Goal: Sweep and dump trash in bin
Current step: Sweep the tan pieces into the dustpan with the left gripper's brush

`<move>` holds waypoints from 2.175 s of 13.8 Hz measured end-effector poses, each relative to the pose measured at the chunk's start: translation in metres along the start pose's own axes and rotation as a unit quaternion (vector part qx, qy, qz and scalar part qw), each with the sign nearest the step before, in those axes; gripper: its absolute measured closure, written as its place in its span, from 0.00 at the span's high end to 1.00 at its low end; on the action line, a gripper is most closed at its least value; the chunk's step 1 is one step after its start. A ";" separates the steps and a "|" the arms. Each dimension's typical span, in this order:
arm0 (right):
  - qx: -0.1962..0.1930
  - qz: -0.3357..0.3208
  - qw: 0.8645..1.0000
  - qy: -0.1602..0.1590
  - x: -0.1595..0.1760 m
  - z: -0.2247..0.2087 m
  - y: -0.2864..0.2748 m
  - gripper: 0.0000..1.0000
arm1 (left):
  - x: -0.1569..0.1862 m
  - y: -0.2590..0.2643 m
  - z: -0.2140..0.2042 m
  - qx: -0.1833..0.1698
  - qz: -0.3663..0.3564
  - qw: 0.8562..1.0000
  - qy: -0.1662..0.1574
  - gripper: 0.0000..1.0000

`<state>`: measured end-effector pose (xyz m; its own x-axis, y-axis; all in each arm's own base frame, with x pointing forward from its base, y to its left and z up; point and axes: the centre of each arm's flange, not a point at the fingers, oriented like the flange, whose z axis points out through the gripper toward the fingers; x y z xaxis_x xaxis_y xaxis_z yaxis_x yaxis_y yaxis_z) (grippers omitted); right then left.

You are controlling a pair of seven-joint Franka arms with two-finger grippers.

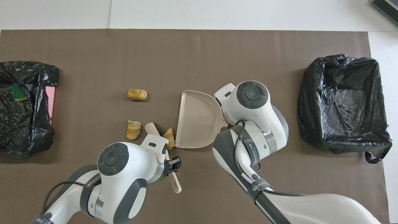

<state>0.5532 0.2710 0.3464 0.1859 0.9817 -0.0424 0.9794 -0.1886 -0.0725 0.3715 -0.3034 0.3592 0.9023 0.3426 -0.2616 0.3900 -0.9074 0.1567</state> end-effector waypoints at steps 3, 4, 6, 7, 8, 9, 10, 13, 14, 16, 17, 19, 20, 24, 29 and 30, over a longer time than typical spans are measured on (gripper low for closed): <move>0.000 0.000 1.000 0.000 0.000 0.000 0.000 0.32 | -0.003 0.012 -0.004 -0.009 0.067 0.998 0.008 0.27; 0.000 0.000 1.000 0.000 0.000 0.000 0.000 0.32 | -0.005 0.021 -0.008 -0.015 0.088 0.996 0.012 0.27; 0.000 0.000 1.000 0.000 0.000 0.000 0.000 0.32 | -0.002 0.047 -0.024 -0.034 0.110 0.993 0.022 0.27; 0.000 0.000 1.000 0.000 0.000 0.000 0.000 0.32 | 0.002 0.060 -0.035 -0.046 0.115 0.992 0.028 0.27; 0.000 0.000 1.000 0.000 0.000 0.000 0.000 0.32 | 0.007 0.071 -0.047 -0.058 0.118 0.991 0.036 0.27; 0.000 0.000 1.000 0.000 0.000 0.000 0.000 0.32 | 0.013 0.078 -0.061 -0.071 0.117 0.990 0.044 0.27; 0.000 0.000 1.000 0.000 0.000 0.000 0.000 0.32 | 0.024 0.079 -0.077 -0.082 0.112 0.989 0.052 0.27; 0.000 0.000 1.000 0.000 0.000 0.000 0.000 0.32 | 0.047 0.054 -0.091 -0.052 0.104 0.993 0.017 0.27; 0.000 0.000 1.000 0.000 0.000 0.000 0.000 0.32 | 0.057 0.039 -0.091 -0.028 0.107 0.994 0.003 0.27; 0.000 0.000 1.000 0.000 0.000 0.000 0.000 0.32 | 0.083 0.005 -0.095 0.041 0.112 0.993 0.009 0.27; 0.000 0.000 1.000 0.000 0.000 0.000 0.000 0.32 | 0.097 -0.013 -0.099 0.068 0.108 0.992 0.014 0.27; 0.000 0.000 1.000 0.000 0.000 0.000 0.000 0.32 | 0.117 -0.045 -0.103 0.109 0.111 0.988 0.011 0.27; 0.000 0.000 1.000 0.000 0.000 0.000 0.000 0.32 | 0.123 -0.060 -0.098 0.131 0.113 0.985 0.011 0.27; 0.000 0.001 1.000 0.000 0.000 0.000 0.000 0.32 | 0.115 -0.099 -0.062 0.177 0.103 0.979 -0.018 0.27; 0.000 0.005 1.000 0.000 0.000 0.000 0.000 0.32 | 0.096 -0.081 -0.035 0.134 0.085 0.987 -0.016 0.27; 0.000 0.006 1.000 0.000 0.001 0.000 -0.001 0.32 | 0.090 -0.070 -0.033 0.116 0.090 0.989 -0.012 0.27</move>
<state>0.5527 0.2718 0.3466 0.1980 0.9792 -0.0438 0.9770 -0.2008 -0.0723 0.4317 -0.2007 0.3555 0.9474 0.1679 -0.2725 0.1692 -0.9854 -0.0189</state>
